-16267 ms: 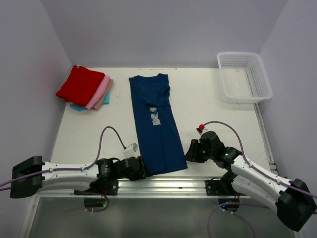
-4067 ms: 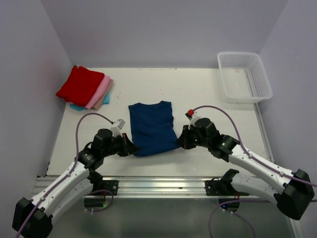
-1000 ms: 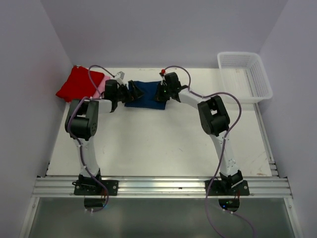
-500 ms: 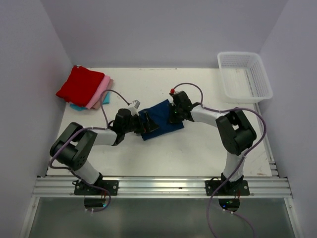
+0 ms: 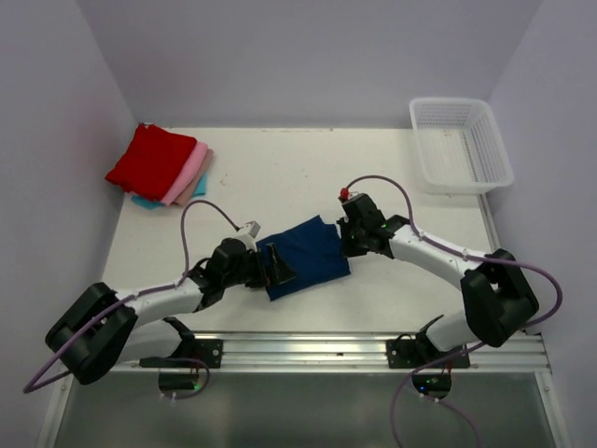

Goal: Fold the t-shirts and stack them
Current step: Put the neatly folded tshirt into the corner of the board with the left arm

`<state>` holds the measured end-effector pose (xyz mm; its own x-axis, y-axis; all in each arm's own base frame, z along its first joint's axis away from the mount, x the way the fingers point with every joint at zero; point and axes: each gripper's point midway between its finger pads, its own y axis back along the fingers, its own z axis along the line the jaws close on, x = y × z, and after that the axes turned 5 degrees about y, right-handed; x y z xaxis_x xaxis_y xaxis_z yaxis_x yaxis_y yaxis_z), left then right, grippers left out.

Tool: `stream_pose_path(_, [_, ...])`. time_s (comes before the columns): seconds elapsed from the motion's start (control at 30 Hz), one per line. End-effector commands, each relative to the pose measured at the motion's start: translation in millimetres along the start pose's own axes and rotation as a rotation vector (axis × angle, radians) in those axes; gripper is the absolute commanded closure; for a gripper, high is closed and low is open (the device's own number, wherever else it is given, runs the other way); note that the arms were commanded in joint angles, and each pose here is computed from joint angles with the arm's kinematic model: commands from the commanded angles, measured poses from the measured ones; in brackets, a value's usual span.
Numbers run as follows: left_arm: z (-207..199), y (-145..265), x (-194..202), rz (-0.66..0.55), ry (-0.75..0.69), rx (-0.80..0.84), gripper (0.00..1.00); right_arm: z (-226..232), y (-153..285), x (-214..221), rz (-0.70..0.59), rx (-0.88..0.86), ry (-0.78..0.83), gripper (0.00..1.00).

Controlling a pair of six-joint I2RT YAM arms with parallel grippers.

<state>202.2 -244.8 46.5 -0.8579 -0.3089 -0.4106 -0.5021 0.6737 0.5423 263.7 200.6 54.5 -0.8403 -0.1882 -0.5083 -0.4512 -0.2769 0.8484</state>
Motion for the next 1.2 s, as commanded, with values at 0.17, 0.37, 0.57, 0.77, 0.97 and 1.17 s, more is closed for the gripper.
stream_pose_path(0.17, [16, 54, -43, -0.21, -0.047, -0.276, 0.0, 48, 29, -44, -0.116, -0.197, 0.024, 1.0])
stream_pose_path(0.37, [11, 54, -52, -0.226, -0.069, -0.284, 0.0, 119, 3, -28, -0.039, -0.497, -0.005, 1.0])
stream_pose_path(0.57, [41, 49, -26, -0.151, -0.028, -0.357, 0.0, 138, -33, 3, 0.038, -0.511, -0.022, 1.0])
stream_pose_path(0.77, [70, 58, -4, -0.081, -0.027, -0.458, 0.0, 120, -47, 16, 0.06, -0.38, -0.008, 1.0])
stream_pose_path(0.97, [82, 42, 23, -0.032, 0.024, -0.381, 0.0, 113, -50, 19, 0.064, -0.329, 0.006, 1.0])
stream_pose_path(1.17, [63, 24, 38, -0.037, 0.107, -0.153, 0.33, 112, -46, 19, 0.061, -0.319, 0.018, 1.0])
